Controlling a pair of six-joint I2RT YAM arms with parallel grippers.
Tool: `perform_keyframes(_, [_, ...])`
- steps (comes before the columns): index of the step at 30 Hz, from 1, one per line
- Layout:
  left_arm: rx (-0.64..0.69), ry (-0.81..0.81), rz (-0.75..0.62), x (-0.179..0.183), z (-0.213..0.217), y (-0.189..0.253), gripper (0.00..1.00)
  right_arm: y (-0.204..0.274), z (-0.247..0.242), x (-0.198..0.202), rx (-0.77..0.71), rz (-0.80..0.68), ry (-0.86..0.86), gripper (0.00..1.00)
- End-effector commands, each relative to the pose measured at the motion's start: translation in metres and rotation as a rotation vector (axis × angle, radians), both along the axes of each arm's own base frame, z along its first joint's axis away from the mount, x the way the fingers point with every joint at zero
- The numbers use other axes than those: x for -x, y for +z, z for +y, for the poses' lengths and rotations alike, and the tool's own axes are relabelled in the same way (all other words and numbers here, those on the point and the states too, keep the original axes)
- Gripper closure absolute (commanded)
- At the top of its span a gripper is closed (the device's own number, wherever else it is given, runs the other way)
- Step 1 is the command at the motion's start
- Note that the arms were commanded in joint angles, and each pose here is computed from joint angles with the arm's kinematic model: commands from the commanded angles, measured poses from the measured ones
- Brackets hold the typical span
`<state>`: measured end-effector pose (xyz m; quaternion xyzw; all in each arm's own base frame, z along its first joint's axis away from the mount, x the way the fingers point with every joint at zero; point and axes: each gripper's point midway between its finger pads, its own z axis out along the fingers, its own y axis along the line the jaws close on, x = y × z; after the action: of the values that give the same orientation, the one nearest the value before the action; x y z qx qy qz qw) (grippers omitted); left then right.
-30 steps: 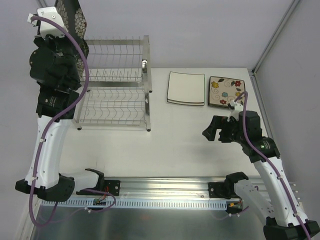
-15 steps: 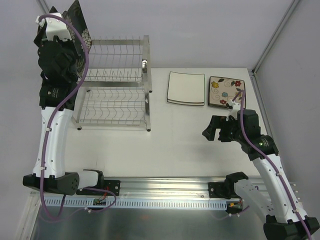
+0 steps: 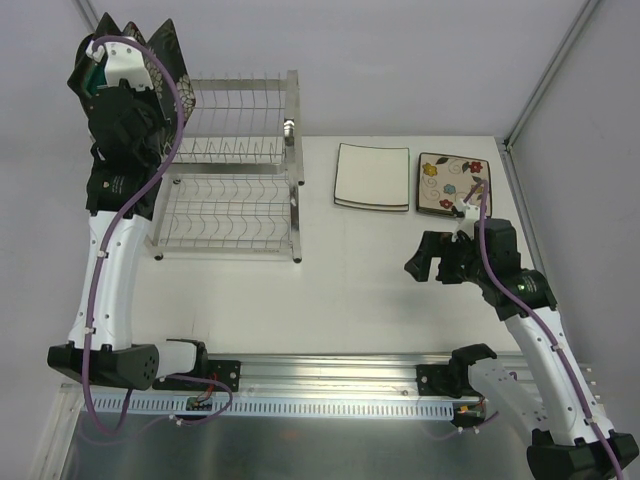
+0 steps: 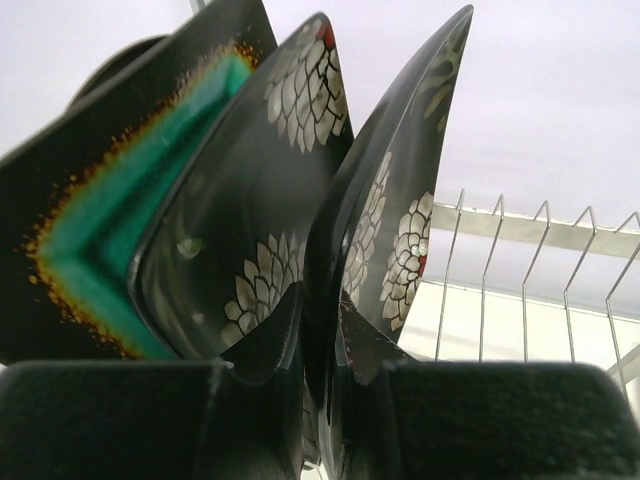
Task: Load the plates into the dish rack
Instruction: Insert the plate into the dish rack
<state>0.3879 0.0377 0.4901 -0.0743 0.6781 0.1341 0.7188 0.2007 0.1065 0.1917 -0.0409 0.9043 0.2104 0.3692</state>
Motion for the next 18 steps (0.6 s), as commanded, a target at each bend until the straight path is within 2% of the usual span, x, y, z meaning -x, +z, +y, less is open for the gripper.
perform_keyframes(1, [0.064,0.002,-0.318,0.032,0.004,0.083,1.0,0.013,0.0,-0.006,0.001,-0.043,0.008,0.0])
perform_keyframes(12, [0.072,0.025,-0.437,0.067,0.011,0.112,1.0,0.013,0.001,-0.007,0.0,-0.043,0.01,0.0])
perform_keyframes(18, [0.062,0.049,-0.438,0.069,0.015,0.111,1.0,0.014,0.001,-0.007,-0.001,-0.043,0.009,0.01])
